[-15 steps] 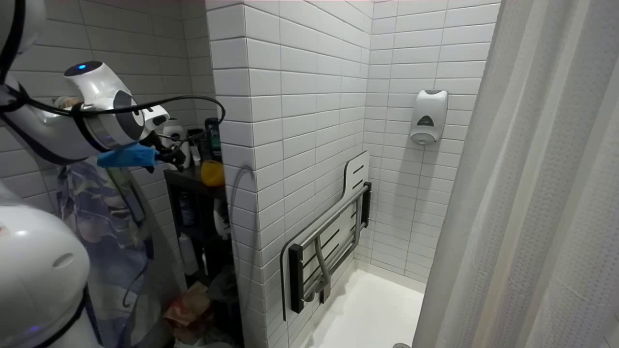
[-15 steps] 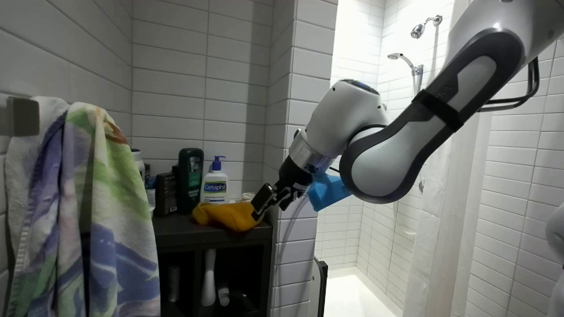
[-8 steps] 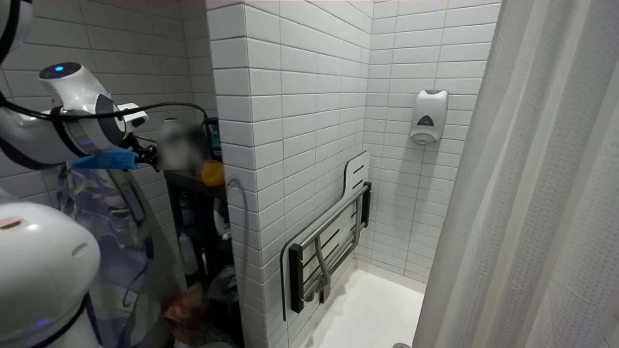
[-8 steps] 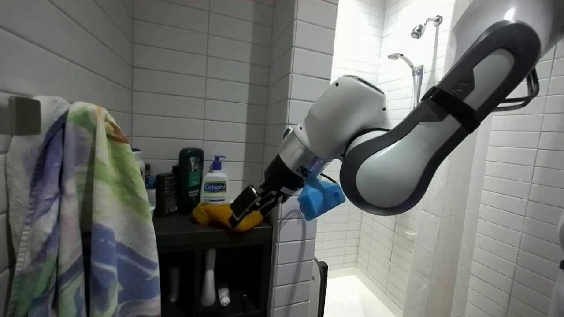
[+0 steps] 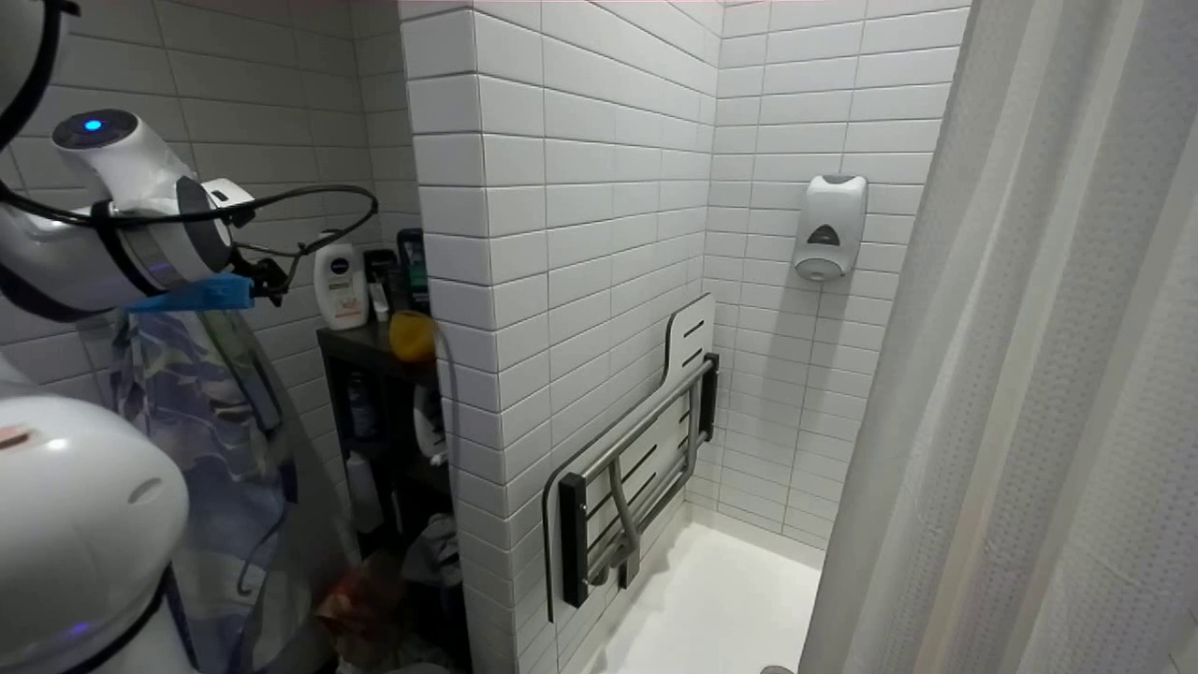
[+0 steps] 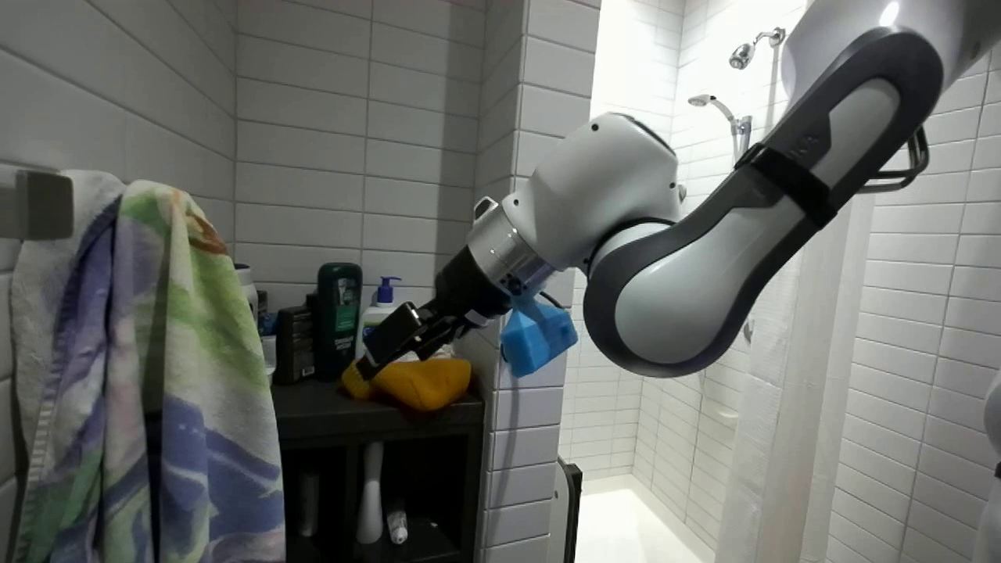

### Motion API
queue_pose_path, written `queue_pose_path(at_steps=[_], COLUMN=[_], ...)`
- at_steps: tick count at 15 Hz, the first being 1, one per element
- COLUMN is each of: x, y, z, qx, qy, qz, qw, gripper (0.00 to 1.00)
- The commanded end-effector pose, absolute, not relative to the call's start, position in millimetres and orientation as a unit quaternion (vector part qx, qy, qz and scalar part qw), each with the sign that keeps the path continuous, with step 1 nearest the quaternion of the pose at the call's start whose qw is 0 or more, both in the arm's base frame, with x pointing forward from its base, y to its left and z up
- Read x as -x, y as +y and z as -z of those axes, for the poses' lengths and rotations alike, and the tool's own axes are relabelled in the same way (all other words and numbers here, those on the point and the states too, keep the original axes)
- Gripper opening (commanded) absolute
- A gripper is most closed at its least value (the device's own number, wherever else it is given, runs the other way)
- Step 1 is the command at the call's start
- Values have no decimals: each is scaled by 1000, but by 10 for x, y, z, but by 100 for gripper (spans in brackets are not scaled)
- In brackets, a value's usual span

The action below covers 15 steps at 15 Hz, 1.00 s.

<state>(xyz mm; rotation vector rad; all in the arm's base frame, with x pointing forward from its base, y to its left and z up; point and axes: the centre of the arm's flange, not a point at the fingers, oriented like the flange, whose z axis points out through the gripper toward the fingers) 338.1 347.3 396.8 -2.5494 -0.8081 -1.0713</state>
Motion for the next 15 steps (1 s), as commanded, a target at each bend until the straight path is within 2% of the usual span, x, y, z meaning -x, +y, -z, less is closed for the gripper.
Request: queue_pose_path(at_steps=[1, 9, 15], x=[-3619, -3906, -4361], y=[3824, 4028, 3767], z=[-4000, -4154, -4033], qx=[847, 789, 760], qy=[-345, -468, -527], qz=[388, 396, 382], qw=[110, 52, -7], gripper=[100, 100, 100])
